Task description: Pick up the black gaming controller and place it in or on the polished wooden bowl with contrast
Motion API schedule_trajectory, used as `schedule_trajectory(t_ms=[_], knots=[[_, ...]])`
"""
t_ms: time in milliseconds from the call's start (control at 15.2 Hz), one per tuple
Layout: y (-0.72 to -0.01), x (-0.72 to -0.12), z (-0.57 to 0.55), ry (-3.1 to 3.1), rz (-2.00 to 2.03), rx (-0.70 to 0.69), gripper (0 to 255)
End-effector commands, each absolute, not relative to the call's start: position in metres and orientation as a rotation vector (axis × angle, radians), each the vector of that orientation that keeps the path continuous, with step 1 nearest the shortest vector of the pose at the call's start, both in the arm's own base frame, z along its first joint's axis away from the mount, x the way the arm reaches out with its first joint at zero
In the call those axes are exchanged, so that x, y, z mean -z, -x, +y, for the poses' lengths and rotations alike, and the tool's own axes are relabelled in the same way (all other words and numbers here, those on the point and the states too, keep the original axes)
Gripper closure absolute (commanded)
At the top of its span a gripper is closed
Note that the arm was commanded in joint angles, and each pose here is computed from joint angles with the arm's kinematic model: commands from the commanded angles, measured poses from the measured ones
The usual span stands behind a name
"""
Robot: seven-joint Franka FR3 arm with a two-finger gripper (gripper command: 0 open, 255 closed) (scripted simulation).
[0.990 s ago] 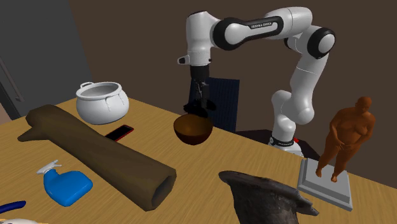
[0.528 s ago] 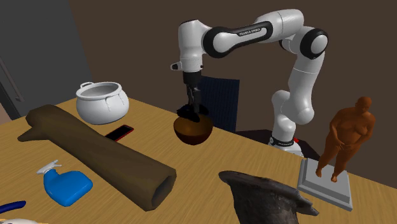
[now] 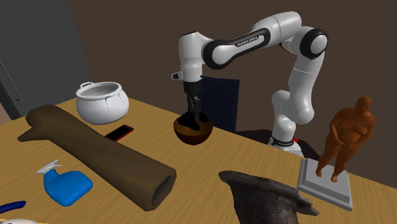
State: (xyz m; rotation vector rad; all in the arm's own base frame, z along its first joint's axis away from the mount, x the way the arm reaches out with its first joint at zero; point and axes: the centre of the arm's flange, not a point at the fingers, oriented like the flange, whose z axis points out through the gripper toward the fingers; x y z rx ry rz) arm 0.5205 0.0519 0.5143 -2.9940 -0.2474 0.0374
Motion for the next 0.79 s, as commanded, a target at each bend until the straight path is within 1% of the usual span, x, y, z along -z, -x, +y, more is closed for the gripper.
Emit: schedule_trajectory(t_ms=[0, 396, 462, 726], knots=[[-0.5208, -0.5123, 0.0516, 2.994, -0.247, -0.036, 255], [-0.5208, -0.5123, 0.0516, 2.994, -0.247, -0.036, 255], [-0.5209, -0.5123, 0.0516, 2.994, -0.247, -0.036, 0], [-0.5209, -0.5123, 0.0515, 2.994, -0.247, -0.036, 0]])
